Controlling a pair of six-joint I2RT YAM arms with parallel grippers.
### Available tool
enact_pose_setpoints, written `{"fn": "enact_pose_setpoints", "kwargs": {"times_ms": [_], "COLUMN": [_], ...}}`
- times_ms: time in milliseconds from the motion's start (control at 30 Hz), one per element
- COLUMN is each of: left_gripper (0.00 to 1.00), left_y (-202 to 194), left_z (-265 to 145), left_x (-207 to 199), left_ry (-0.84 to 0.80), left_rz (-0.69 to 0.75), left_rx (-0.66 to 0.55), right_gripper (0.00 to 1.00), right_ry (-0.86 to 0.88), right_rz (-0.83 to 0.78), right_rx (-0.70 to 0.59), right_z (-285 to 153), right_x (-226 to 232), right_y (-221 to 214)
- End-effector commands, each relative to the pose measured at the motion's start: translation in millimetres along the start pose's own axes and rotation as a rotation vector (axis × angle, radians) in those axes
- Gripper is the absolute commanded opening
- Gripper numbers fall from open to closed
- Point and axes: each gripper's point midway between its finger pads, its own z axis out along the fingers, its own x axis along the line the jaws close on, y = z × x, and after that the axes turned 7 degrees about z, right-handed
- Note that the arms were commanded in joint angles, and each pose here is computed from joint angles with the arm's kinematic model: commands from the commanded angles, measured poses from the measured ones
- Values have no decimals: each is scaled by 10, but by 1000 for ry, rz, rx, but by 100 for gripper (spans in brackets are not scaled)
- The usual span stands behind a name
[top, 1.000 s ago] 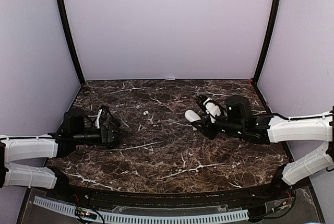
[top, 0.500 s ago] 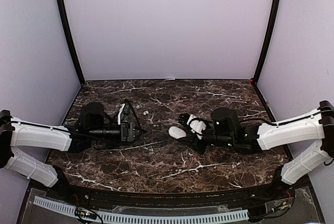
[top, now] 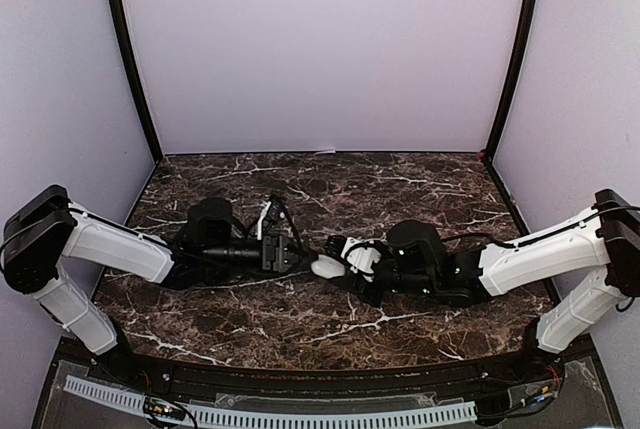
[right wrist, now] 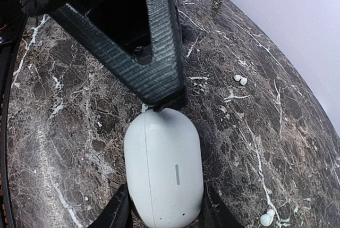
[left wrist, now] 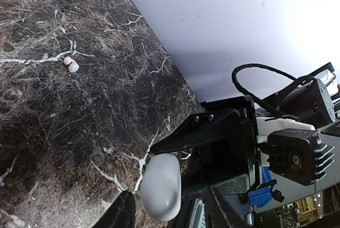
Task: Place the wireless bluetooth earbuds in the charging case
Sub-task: Pass from the right arm to the left
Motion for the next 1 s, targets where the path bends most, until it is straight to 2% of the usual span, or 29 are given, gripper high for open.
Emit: {"fn": "enact_pose_setpoints", "kwargs": {"times_ms": [0, 333, 600, 667, 767, 833, 967], "left_gripper": [48, 37, 26, 22, 17, 17, 15], "left_y": [93, 7, -12, -14, -4, 25, 35], "left_z": [67, 130, 112, 112, 91, 60, -34], "left_x": [-182, -167, -182, -196, -221, -226, -221], "left_ry": [-72, -77, -79, -86, -86, -68, -27], "left_rz": [21, 0, 10, 22, 79, 151, 335], "left_rx": [-9, 23, 33, 36, 36, 25, 13], "right_gripper": [26, 27, 36, 41, 54, 62, 69], "right_ry": [-33, -63, -75, -73, -67, -50, -5], "right_rz": [-19, -24, -20, -20, -5, 16, 87], "right_rx": [-80, -80, -82, -86, -92, -97, -105], "right_z": [3, 6, -11, -19, -64, -117, -247], "right_x": [-33, -67, -82, -75, -72, -46, 9], "right_y": [258, 261, 253, 264, 276, 272, 302]}}
